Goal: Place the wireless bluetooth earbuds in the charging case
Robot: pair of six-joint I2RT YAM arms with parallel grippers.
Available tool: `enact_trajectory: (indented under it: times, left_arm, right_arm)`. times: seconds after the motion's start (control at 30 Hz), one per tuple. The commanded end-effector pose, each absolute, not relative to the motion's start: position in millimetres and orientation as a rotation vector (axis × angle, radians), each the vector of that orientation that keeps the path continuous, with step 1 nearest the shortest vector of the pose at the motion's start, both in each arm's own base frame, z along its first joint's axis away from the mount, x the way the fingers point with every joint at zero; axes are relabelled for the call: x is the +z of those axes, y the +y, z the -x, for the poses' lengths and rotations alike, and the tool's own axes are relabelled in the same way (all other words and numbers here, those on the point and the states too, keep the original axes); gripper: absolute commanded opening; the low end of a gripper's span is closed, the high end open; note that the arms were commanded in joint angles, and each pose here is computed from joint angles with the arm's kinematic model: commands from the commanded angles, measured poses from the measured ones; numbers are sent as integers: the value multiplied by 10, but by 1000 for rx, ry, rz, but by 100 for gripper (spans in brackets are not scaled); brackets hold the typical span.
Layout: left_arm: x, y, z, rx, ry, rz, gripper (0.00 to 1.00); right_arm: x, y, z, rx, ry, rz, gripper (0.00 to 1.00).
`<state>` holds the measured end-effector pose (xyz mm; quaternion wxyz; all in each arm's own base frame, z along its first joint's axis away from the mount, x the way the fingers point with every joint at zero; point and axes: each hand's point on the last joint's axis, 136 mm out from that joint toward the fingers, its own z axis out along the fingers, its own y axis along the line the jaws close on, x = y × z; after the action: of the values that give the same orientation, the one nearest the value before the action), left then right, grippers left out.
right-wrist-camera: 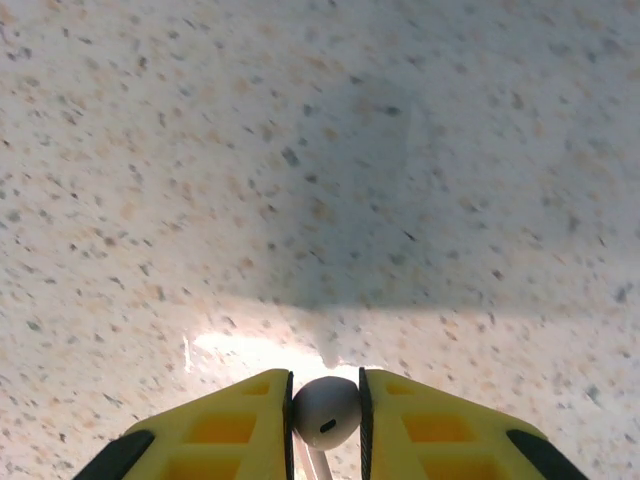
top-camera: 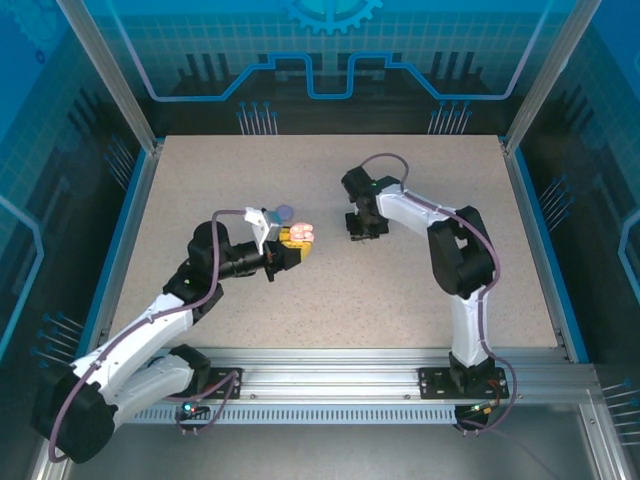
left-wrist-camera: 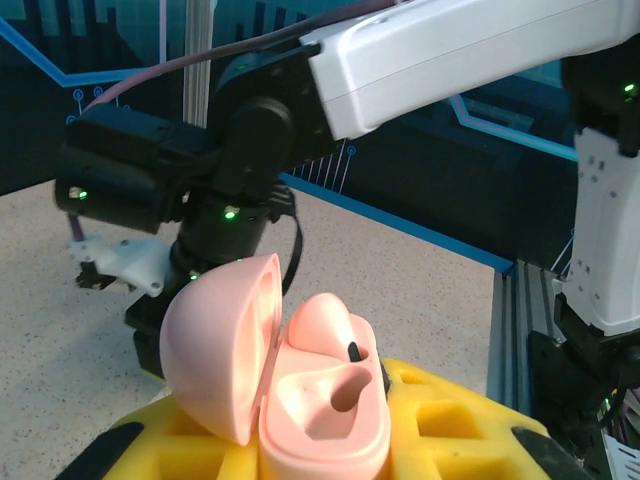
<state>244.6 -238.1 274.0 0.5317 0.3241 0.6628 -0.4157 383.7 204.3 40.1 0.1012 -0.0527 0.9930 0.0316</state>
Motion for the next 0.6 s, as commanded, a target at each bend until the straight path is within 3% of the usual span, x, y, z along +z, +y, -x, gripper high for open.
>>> enact_trajectory:
  times: [0.0,0.27,0.57]
  left_arm:
    - [2782,-2387,-2487,-999,1558,-757,17]
    - [2801,-2424,-2515,-1004,1554,-767,17]
    - [2814,-2442,-2516,-1002,1554,-772,18]
  right_arm:
    - [446,1956,-3801,102,2890,68,23]
    - [241,1827,-3527,77,2958,52,24]
    - [188,1778,-3403,-14,3058,198,38]
